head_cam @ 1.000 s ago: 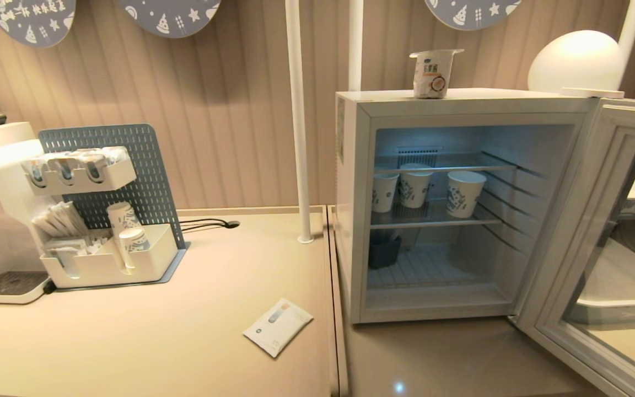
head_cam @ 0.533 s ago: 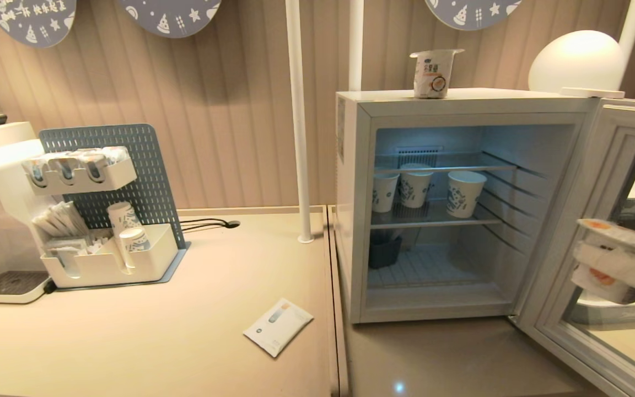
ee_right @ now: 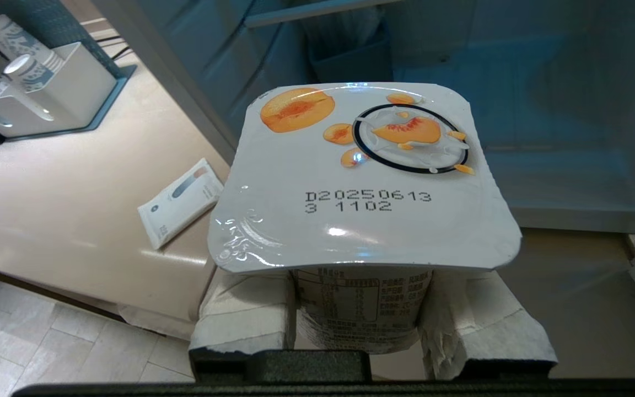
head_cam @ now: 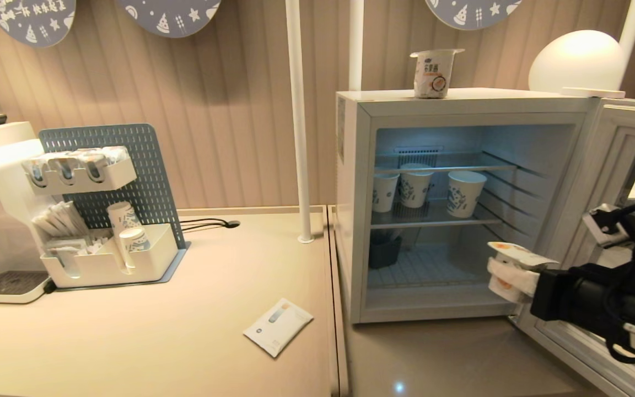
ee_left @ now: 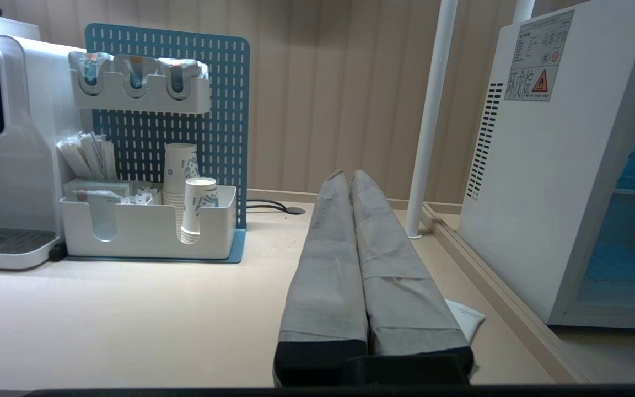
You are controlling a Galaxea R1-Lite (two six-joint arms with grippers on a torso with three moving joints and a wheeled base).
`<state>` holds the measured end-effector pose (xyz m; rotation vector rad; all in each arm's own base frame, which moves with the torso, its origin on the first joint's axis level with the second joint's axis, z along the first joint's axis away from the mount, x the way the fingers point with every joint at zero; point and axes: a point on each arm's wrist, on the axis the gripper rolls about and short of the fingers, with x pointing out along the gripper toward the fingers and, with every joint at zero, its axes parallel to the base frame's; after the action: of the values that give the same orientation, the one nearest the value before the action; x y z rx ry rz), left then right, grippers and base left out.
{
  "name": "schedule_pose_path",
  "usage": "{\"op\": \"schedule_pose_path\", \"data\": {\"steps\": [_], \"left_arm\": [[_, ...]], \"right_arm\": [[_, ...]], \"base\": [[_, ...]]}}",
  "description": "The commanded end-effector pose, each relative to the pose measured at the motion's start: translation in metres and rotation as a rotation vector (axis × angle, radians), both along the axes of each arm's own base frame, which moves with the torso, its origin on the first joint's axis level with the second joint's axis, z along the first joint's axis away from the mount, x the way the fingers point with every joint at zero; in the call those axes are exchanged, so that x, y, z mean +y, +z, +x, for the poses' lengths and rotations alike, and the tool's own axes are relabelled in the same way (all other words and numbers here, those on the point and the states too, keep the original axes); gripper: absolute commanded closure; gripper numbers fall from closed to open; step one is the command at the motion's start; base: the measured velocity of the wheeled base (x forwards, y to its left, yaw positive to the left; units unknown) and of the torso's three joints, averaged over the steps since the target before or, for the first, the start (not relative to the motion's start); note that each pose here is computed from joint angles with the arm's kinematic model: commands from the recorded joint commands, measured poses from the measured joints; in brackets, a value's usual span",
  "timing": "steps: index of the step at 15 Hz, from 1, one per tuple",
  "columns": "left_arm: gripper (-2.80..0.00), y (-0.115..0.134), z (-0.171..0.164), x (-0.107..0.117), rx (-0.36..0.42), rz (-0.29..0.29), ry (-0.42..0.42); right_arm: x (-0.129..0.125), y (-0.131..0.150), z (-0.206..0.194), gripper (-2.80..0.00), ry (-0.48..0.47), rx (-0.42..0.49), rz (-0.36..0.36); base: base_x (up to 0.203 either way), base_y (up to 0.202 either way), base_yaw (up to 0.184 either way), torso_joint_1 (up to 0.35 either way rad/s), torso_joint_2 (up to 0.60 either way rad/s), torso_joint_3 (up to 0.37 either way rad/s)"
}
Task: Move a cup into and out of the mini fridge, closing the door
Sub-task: Put the yoghurt in the freezer
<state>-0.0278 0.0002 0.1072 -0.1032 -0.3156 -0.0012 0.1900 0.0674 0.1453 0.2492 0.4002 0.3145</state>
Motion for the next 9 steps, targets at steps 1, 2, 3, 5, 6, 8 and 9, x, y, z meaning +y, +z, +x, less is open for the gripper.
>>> {"op": "schedule_pose_path", "data": {"steps": [1, 2, 3, 5, 6, 8, 9], "left_arm": [[0.00, -0.011, 0.004, 0.000, 0.039, -0.002, 0.000], [0.00, -0.011, 0.004, 0.000, 0.039, -0.002, 0.000], [0.00, -0.011, 0.004, 0.000, 0.039, -0.002, 0.000], [0.00, -0.011, 0.004, 0.000, 0.039, -0.002, 0.000], [0.00, -0.011, 0.004, 0.000, 0.039, -0.002, 0.001], [0.00, -0.011, 0.004, 0.000, 0.039, -0.002, 0.000], [0.00, -0.011, 0.004, 0.000, 0.039, -0.002, 0.000]], "right_arm": [[0.005, -0.033, 0.023, 0.00, -0.017, 0.097, -0.031], [0.004, -0.044, 0.034, 0.00, -0.037, 0.112, -0.034], [0.002, -0.054, 0.043, 0.00, -0.055, 0.118, -0.036], [-0.004, -0.071, 0.061, 0.00, -0.095, 0.083, -0.032], [-0.007, -0.079, 0.068, 0.00, -0.111, 0.068, -0.031], [-0.011, -0.096, 0.079, 0.00, -0.123, 0.058, -0.058], [-0.012, -0.102, 0.083, 0.00, -0.126, 0.043, -0.067]], "base": [[0.000, 0.000, 0.000, 0.000, 0.00, 0.000], [0.000, 0.000, 0.000, 0.000, 0.00, 0.000], [0.000, 0.000, 0.000, 0.000, 0.00, 0.000], [0.000, 0.000, 0.000, 0.000, 0.00, 0.000], [0.000, 0.000, 0.000, 0.000, 0.00, 0.000], [0.000, 0.000, 0.000, 0.000, 0.00, 0.000], [0.000, 0.000, 0.000, 0.000, 0.00, 0.000]]}}
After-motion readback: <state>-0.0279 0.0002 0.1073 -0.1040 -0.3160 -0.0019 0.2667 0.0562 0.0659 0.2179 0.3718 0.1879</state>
